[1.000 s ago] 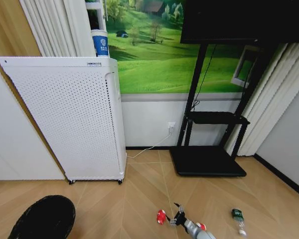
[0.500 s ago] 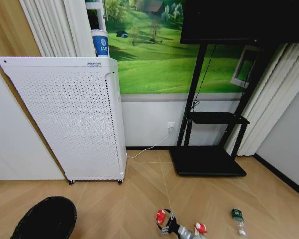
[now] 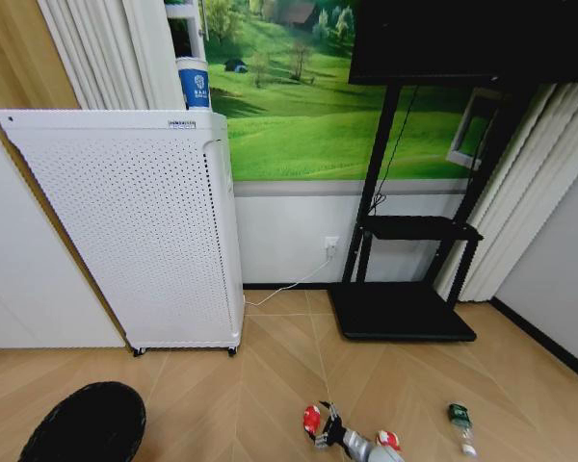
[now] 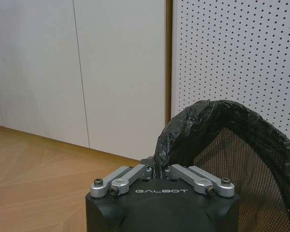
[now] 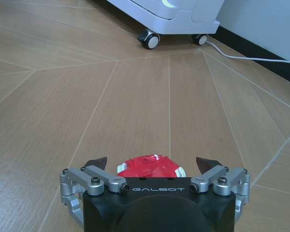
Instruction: Pick up the trash bin and place the garbage on the floor into it.
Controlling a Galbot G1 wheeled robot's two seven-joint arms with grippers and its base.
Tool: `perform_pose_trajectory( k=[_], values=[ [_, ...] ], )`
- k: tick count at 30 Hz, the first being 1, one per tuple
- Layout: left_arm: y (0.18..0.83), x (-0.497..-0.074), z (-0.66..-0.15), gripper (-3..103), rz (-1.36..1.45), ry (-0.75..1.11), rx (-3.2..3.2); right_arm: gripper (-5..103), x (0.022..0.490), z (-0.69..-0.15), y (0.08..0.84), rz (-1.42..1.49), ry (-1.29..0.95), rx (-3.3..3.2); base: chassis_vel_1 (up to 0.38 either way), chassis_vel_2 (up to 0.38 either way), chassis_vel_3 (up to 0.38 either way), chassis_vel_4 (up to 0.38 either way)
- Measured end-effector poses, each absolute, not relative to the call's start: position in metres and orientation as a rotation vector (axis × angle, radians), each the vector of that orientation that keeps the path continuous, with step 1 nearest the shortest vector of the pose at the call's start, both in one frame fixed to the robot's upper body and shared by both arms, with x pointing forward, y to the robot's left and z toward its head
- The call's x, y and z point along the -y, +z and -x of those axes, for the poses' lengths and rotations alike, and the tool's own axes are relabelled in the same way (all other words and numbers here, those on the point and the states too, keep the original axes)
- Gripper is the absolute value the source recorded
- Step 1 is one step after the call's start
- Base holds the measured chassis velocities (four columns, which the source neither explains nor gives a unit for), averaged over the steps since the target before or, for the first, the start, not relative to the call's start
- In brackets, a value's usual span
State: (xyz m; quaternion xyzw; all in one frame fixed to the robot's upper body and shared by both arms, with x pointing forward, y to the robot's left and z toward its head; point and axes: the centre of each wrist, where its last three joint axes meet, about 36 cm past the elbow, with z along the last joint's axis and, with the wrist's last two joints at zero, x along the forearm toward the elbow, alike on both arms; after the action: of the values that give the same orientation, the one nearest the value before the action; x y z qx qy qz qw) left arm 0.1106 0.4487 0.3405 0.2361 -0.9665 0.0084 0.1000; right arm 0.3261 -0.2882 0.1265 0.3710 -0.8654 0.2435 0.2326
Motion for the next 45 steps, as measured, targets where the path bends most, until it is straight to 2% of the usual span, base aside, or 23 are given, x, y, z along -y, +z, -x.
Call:
perform_pose_trajectory(
  k=[17,19,20,22,23,25,26,28,29,31,32,33,36,38,41,42,43,44,45],
  values=[
    [0.34,-0.448,-0.112,4,-0.697,0.024,2.854,100,0.276,-0.327,0.115,-1.023,0.662,2.373,0.0,0.0,0.0,0.0],
    [0.34,-0.448,-0.112,4,-0.697,0.024,2.854,102,0.277,-0.328,0.115,-1.021,0.663,2.373,0.0,0.0,0.0,0.0],
    [0.34,-0.448,-0.112,4,-0.697,0.024,2.855,93,0.278,-0.33,0.114,-1.015,0.666,2.376,0.0,0.0,0.0,0.0],
    [0.341,-0.447,-0.114,4,-0.694,0.023,2.857,83,0.278,-0.331,0.113,-1.002,0.669,2.383,0.0,0.0,0.0,0.0],
    [0.341,-0.447,-0.114,4,-0.694,0.023,2.857,83,0.278,-0.331,0.113,-1.002,0.669,2.383,0.0,0.0,0.0,0.0],
    [0.342,-0.446,-0.115,4,-0.692,0.024,2.861,72,0.279,-0.331,0.111,-1.001,0.675,2.38,0.0,0.0,0.0,0.0],
    [0.342,-0.446,-0.115,4,-0.692,0.024,2.861,72,0.279,-0.331,0.111,-1.001,0.675,2.38,0.0,0.0,0.0,0.0],
    [0.342,-0.447,-0.115,4,-0.692,0.024,2.861,61,0.279,-0.331,0.11,-1.0,0.675,2.378,0.0,0.0,0.0,0.0],
    [0.342,-0.447,-0.115,4,-0.692,0.024,2.861,61,0.279,-0.331,0.11,-1.0,0.675,2.378,0.0,0.0,0.0,0.0],
    [0.342,-0.447,-0.115,4,-0.692,0.024,2.861,50,0.279,-0.33,0.11,-0.999,0.675,2.377,0.0,0.0,0.0,0.0],
    [0.342,-0.447,-0.115,4,-0.693,0.024,2.86,50,0.279,-0.33,0.11,-0.999,0.676,2.378,0.0,0.0,0.0,0.0],
    [0.342,-0.447,-0.115,4,-0.693,0.024,2.86,44,0.28,-0.33,0.11,-0.998,0.677,2.378,0.0,0.0,0.0,0.0],
    [0.342,-0.447,-0.115,4,-0.693,0.024,2.86,39,0.28,-0.33,0.11,-0.997,0.679,2.377,0.0,0.0,0.0,0.0],
    [0.342,-0.447,-0.116,4,-0.692,0.027,2.86,28,0.282,-0.329,0.11,-0.996,0.682,2.375,0.0,0.0,0.0,0.0],
    [0.342,-0.447,-0.116,4,-0.692,0.028,2.861,23,0.283,-0.329,0.11,-0.995,0.683,2.375,0.0,0.0,0.0,0.0],
    [0.342,-0.447,-0.116,4,-0.692,0.028,2.861,18,0.283,-0.328,0.11,-0.995,0.683,2.374,0.0,0.0,0.0,0.0],
    [0.342,-0.447,-0.117,4,-0.691,0.033,2.861,7,0.284,-0.327,0.109,-0.994,0.684,2.372,0.0,0.0,0.0,0.0],
    [0.342,-0.447,-0.117,4,-0.691,0.033,2.861,7,0.284,-0.327,0.109,-0.994,0.684,2.372,0.0,0.0,0.0,0.0],
    [0.342,-0.446,-0.117,4,-0.691,0.037,2.861,3,0.285,-0.326,0.109,-0.994,0.685,2.372,0.0,0.0,0.0,0.0]
  ],
)
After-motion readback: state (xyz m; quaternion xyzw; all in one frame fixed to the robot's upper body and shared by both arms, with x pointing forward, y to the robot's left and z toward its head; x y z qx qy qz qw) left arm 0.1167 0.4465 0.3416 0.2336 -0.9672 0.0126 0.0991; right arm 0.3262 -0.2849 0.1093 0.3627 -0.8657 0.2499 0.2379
